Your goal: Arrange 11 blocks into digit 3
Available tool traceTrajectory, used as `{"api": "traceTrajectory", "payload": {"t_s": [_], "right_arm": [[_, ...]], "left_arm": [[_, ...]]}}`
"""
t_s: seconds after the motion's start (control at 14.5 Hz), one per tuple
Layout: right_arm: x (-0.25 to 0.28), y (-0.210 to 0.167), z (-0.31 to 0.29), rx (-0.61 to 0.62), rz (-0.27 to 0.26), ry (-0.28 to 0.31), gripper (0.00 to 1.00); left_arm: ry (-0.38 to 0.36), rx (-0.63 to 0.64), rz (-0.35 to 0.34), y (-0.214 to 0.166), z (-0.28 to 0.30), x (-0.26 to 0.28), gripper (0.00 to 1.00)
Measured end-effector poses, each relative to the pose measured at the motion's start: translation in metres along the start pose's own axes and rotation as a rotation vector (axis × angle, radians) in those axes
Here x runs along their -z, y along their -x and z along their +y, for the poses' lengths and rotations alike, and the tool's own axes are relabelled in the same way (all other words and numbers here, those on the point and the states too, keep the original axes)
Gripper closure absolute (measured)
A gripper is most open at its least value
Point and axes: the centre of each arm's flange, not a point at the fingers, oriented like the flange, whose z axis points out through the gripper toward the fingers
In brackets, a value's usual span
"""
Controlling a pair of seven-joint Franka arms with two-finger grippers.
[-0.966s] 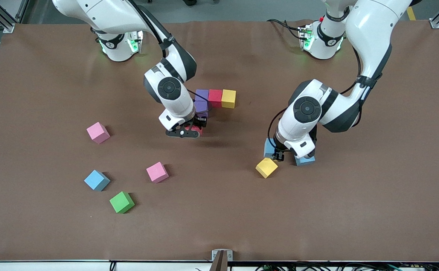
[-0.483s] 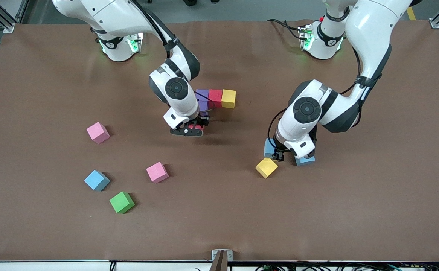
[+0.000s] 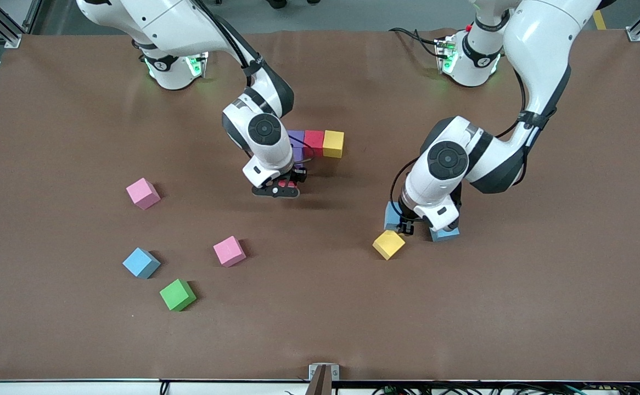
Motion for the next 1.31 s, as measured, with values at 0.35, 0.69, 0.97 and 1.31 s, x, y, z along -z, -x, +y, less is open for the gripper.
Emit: {"api": "traceTrajectory", "payload": {"t_s": [0.35, 0.69, 0.97, 1.31], "right_arm": [[-0.002, 0.001, -0.001, 0.008, 0.006, 0.0, 0.43], [-0.004, 0.001, -0.003, 0.011, 0.01, -0.004, 0.43], [-0.005, 0.005, -0.006, 0.019, 0.009, -0.002, 0.43], [-0.01, 0.01, -0.013, 0.012, 0.015, -0.004, 0.43]], "left_arm": [[0.0, 0.0, 0.0, 0.0, 0.0, -0.001, 0.39], [0.0, 0.0, -0.001, 0.0, 0.0, -0.001, 0.39], [0.0, 0.0, -0.001, 0.0, 0.0, -0.001, 0.39], [0.0, 0.0, -0.001, 0.0, 0.0, -0.001, 0.39]]}}
